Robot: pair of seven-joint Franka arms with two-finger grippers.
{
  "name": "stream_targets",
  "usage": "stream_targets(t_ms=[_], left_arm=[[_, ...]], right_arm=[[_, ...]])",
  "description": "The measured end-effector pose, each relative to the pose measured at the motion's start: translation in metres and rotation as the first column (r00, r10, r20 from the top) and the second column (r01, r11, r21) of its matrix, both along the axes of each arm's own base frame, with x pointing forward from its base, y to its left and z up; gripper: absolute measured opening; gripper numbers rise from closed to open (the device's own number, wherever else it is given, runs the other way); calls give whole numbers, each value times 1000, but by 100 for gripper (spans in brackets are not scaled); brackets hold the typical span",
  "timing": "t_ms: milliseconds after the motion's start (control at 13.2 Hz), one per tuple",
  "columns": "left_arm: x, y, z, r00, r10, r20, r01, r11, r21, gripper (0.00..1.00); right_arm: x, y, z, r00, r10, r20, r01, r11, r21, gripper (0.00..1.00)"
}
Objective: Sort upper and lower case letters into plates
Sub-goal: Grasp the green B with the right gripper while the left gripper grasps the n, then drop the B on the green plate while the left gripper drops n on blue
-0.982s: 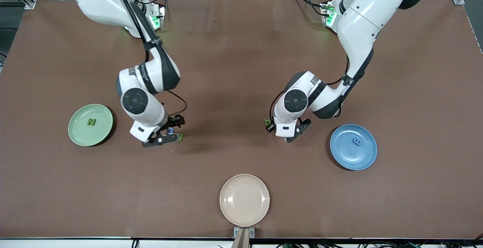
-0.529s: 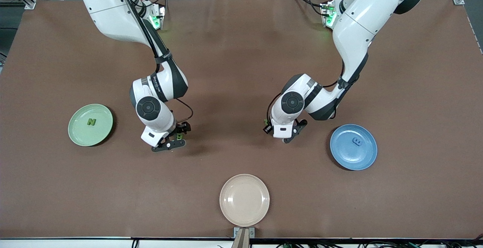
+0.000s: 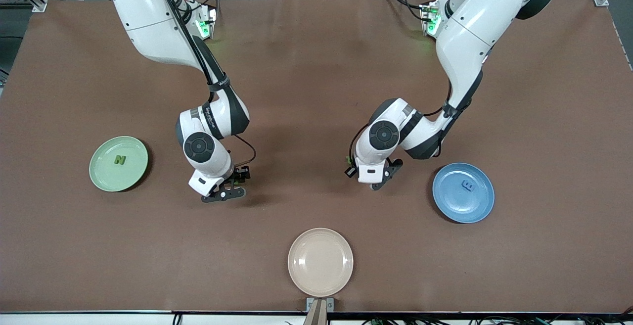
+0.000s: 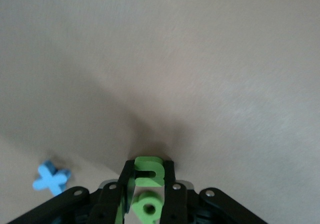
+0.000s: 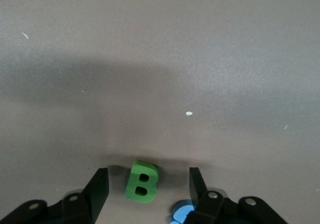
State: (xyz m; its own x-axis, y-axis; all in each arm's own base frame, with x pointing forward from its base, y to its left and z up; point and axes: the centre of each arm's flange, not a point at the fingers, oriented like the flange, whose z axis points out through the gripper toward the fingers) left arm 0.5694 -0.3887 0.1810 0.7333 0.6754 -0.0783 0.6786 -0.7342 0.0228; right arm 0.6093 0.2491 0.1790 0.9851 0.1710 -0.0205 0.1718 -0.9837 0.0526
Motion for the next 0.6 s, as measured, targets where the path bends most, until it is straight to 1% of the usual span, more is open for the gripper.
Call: stream_targets(t_ms=[76,151,227,378,453,604], left_arm=[[9,3,7,1000,-7,30,7,1000,7,27],[18,5,15,998,-9,56,8,1000,9,27],[28,8,25,997,-7,78,6,1000,13,27],[50,26,50,995,-27,94,21,998,58,27],[60,38,61,994,-60,89,53,995,79,27],[74,59,78,990,-105,90,96,991,98,27]], right_arm=[[-1,2,-3,1000,-4,-3,4,1000,-2,72],[-2,4,-3,1000,-8,-2,8,1000,0,64],[-2,5,-2,1000,-10,-2,10,1000,0,64],[-1,6,-1,1000,-16,-1,16,1000,3,52],[-1,6,-1,1000,-17,-1,17,1000,3,52],[0,9,1,999,-36,-3,36,999,22,32]])
